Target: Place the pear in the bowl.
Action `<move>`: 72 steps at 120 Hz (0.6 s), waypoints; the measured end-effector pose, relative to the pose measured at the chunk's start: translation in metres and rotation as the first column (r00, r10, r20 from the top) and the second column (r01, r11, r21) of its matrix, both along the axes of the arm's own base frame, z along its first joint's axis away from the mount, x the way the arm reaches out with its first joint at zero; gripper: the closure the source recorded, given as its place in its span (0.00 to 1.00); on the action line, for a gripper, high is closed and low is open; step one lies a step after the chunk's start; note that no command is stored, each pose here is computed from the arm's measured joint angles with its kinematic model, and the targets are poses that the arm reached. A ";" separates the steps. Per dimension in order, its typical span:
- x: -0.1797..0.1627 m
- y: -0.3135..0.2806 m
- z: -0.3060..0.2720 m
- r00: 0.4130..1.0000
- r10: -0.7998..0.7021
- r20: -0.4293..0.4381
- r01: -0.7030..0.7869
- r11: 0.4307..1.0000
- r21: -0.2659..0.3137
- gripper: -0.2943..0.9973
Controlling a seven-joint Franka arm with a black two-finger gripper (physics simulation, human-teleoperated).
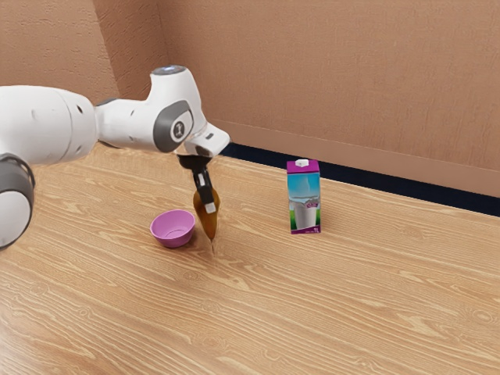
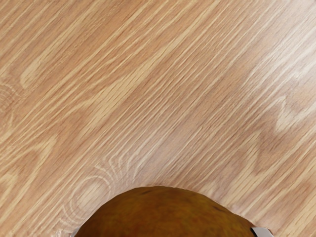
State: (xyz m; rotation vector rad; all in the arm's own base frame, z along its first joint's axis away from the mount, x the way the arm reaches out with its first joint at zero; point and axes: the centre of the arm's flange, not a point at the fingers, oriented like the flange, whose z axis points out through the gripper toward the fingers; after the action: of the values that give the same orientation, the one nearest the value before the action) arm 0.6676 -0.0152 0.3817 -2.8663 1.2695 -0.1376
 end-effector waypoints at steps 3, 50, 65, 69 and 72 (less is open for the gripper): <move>0.001 0.008 0.008 1.000 0.009 0.006 -0.009 1.000 0.009 0.60; -0.005 0.081 0.015 0.993 0.115 -0.029 -0.113 0.992 0.058 0.58; -0.007 0.088 0.005 0.990 0.130 -0.047 -0.128 0.990 0.055 0.57; -0.007 0.090 0.001 0.989 0.136 -0.053 -0.133 0.990 0.051 0.57; -0.007 0.090 -0.002 0.989 0.139 -0.057 -0.136 0.990 0.048 0.57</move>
State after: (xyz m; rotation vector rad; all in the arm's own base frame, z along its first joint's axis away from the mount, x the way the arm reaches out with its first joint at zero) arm 0.6602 0.0753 0.3793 -2.9287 1.0637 -0.0216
